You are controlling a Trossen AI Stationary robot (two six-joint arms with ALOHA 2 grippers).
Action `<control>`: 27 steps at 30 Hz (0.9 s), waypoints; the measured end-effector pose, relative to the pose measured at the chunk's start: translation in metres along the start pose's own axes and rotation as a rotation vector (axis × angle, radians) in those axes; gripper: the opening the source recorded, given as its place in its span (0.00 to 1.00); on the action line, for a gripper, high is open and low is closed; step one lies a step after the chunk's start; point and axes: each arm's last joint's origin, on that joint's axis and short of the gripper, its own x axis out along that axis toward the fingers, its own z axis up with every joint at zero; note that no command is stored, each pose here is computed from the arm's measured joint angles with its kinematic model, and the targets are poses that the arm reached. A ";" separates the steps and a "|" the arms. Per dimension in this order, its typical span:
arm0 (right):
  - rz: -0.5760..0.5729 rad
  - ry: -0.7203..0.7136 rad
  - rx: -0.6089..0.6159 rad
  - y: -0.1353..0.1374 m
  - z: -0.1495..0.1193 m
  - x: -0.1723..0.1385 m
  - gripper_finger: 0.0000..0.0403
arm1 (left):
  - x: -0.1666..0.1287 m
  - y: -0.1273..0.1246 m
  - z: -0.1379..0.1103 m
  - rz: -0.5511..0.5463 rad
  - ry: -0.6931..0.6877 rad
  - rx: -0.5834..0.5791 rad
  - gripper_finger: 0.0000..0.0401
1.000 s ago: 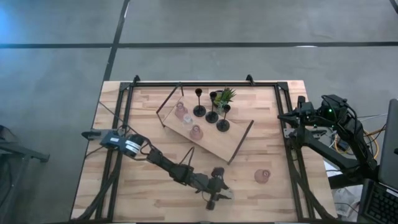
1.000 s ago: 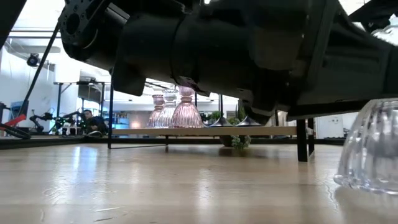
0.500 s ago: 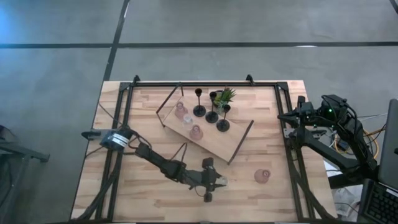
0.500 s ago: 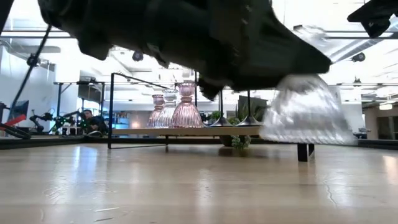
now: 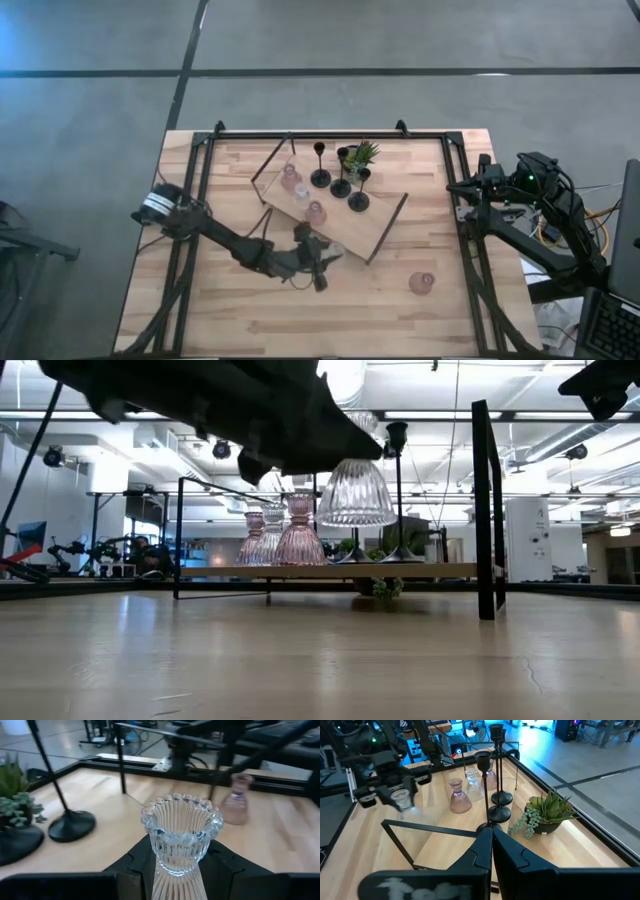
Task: Pick & Place candle stick holders
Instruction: Put the transparent glass candle holder on the shelf
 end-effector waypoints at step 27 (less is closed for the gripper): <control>0.001 0.001 0.000 0.000 0.000 0.000 0.02 | 0.064 0.031 0.008 0.441 -0.018 -0.100 0.30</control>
